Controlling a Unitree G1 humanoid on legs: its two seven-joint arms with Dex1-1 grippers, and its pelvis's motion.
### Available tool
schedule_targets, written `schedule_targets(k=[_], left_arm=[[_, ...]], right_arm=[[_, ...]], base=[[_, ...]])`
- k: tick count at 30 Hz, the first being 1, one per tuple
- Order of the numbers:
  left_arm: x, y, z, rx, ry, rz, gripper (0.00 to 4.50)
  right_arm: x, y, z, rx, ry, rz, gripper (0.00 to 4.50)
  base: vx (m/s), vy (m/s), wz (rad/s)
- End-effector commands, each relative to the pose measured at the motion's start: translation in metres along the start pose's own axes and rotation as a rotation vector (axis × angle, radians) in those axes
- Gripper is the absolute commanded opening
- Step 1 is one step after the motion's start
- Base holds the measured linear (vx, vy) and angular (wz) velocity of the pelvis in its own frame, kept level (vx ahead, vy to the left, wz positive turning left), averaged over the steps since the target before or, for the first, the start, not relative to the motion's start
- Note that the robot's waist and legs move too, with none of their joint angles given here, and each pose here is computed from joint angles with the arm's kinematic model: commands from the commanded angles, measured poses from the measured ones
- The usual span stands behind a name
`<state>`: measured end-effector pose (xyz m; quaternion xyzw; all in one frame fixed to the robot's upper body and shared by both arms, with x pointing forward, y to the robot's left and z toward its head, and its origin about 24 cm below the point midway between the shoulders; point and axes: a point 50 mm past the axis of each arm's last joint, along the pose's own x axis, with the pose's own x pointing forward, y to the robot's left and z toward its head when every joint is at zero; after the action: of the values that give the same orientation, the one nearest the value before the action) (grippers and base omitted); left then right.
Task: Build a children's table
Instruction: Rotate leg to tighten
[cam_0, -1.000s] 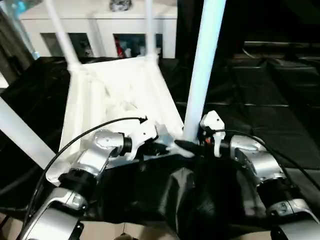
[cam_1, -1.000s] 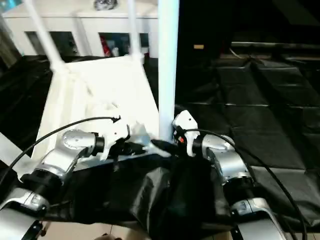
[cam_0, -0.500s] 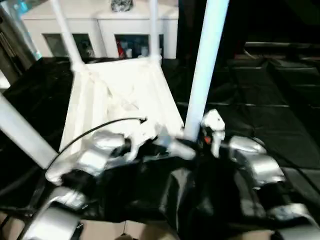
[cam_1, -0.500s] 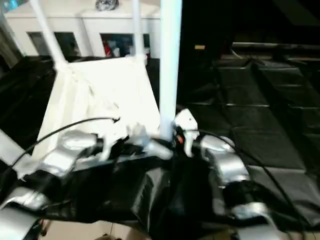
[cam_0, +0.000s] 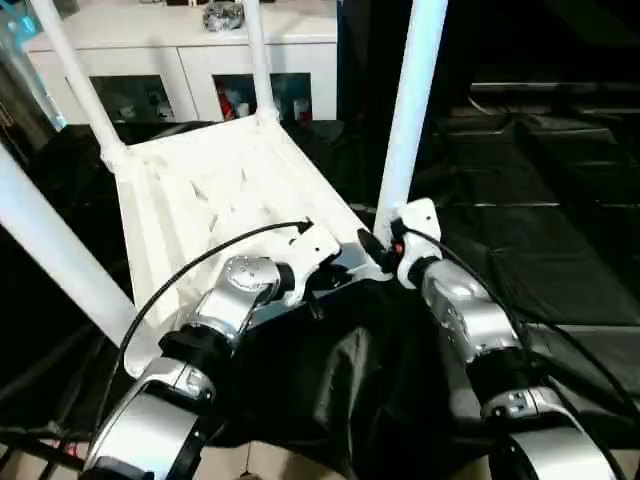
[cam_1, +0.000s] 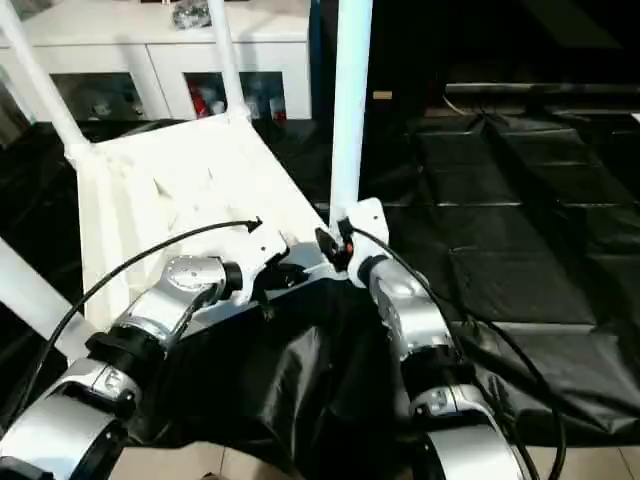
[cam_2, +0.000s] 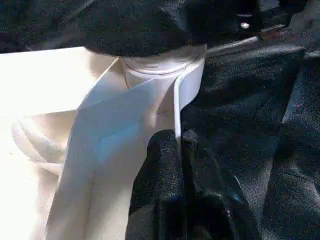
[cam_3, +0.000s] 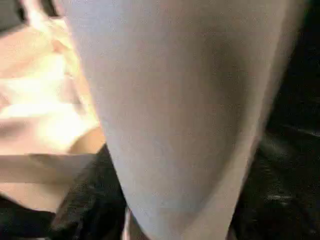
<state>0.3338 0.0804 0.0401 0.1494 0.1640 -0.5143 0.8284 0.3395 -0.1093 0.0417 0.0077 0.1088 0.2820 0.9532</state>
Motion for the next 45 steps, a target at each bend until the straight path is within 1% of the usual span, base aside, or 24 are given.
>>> schedule_targets(k=[1, 4, 6, 7, 8, 9, 12, 15, 16, 19, 20, 22, 26, 29, 31, 32, 33, 37, 40, 41, 42, 43, 44, 45], left_arm=[[0.008, -0.011, 0.027, 0.071, -0.147, -0.083, 0.0], [0.004, -0.009, 0.024, 0.08, -0.135, -0.096, 0.0], [-0.004, -0.008, 0.018, 0.097, -0.121, -0.136, 0.0], [-0.009, -0.009, 0.014, 0.107, -0.114, -0.176, 0.0], [-0.011, -0.009, 0.013, 0.11, -0.112, -0.191, 0.0], [-0.016, -0.01, 0.01, 0.118, -0.107, -0.237, 0.0], [-0.024, -0.011, 0.005, 0.122, -0.094, -0.281, 0.0], [-0.032, -0.015, -0.001, 0.145, -0.081, -0.349, 0.0], [-0.033, -0.016, -0.002, 0.143, -0.082, -0.356, 0.0], [-0.042, -0.025, -0.007, 0.135, -0.079, -0.455, 0.0], [-0.042, -0.025, -0.007, 0.135, -0.079, -0.455, 0.0], [-0.05, -0.032, -0.007, 0.124, -0.1, -0.522, 0.0], [-0.055, -0.036, -0.006, 0.129, -0.113, -0.552, 0.0], [-0.059, -0.038, -0.007, 0.142, -0.124, -0.554, 0.0], [-0.06, -0.037, -0.006, 0.15, -0.134, -0.528, 0.44], [-0.064, -0.036, -0.006, 0.143, -0.143, -0.514, 0.55], [-0.065, -0.036, -0.006, 0.137, -0.154, -0.51, 0.58], [-0.075, -0.033, -0.005, 0.117, -0.202, -0.437, 0.97], [-0.086, -0.029, 0.0, 0.059, -0.291, -0.317, 1.23], [-0.089, -0.027, 0.001, 0.046, -0.319, -0.261, 1.35], [-0.094, -0.021, 0.002, 0.028, -0.374, -0.125, 1.42], [-0.094, -0.021, 0.002, 0.028, -0.374, -0.125, 1.45], [-0.097, -0.014, 0.002, 0.036, -0.397, 0.005, 1.45], [-0.105, 0.001, -0.003, -0.038, -0.422, 0.257, 1.55]], right_arm=[[0.003, 0.036, -0.016, -0.023, 0.072, 0.244, 3.04], [-0.007, 0.031, -0.014, -0.074, 0.06, 0.296, 3.13], [-0.028, 0.017, -0.011, -0.134, 0.047, 0.355, 3.13], [-0.043, 0.003, -0.008, -0.118, 0.033, 0.38, 3.13], [-0.048, -0.001, -0.007, -0.109, 0.026, 0.386, 3.13], [-0.064, -0.013, -0.002, -0.082, 0.0, 0.407, 3.13], [-0.086, -0.029, 0.006, -0.048, -0.02, 0.432, 3.13], [-0.113, -0.057, 0.016, -0.027, -0.042, 0.375, 3.13], [-0.115, -0.059, 0.017, -0.026, -0.045, 0.366, 3.13], [-0.133, -0.081, 0.029, 0.014, -0.123, 0.256, 3.13], [-0.133, -0.081, 0.029, 0.014, -0.123, 0.256, 3.13], [-0.143, -0.092, 0.033, 0.038, -0.15, 0.176, 3.13], [-0.142, -0.096, 0.03, 0.035, -0.127, 0.103, 3.13], [-0.127, -0.093, 0.017, 0.038, -0.067, 0.008, 3.13], [-0.12, -0.09, 0.011, 0.043, -0.047, -0.018, 3.17], [-0.108, -0.086, 0.0, 0.055, -0.001, -0.098, 3.17], [-0.105, -0.085, -0.003, 0.042, 0.015, -0.134, 3.17], [-0.096, -0.079, -0.009, 0.038, 0.037, -0.232, 3.17], [-0.092, -0.073, -0.007, -0.035, 0.052, -0.317, 3.17], [-0.091, -0.071, -0.007, -0.031, 0.045, -0.342, 3.17], [-0.09, -0.065, -0.004, -0.014, 0.018, -0.358, 3.33], [-0.09, -0.065, -0.004, -0.014, 0.018, -0.358, 3.43], [-0.089, -0.058, -0.001, -0.015, -0.017, -0.352, 3.43], [-0.086, -0.043, 0.005, 0.004, -0.07, -0.324, 3.5]], base=[[0.0, 0.0, 0.0], [0.0, 0.0, 0.0], [0.0, 0.0, 0.0], [0.0, 0.0, 0.0], [0.0, 0.0, 0.0], [0.0, 0.0, 0.0], [0.0, 0.0, 0.0], [0.0, 0.0, 0.0], [0.0, 0.0, 0.0], [0.0, 0.0, 0.0], [0.0, 0.0, 0.0], [0.0, 0.0, 0.0], [0.0, 0.0, 0.0], [0.0, 0.0, 0.0], [0.0, 0.0, 0.0], [0.0, 0.0, 0.0], [0.0, 0.0, 0.0], [0.0, 0.0, 0.0], [0.0, 0.0, 0.0], [0.0, 0.0, 0.0], [0.0, 0.0, 0.0], [0.0, 0.0, 0.0], [0.0, 0.0, 0.0], [0.0, 0.0, 0.0]])
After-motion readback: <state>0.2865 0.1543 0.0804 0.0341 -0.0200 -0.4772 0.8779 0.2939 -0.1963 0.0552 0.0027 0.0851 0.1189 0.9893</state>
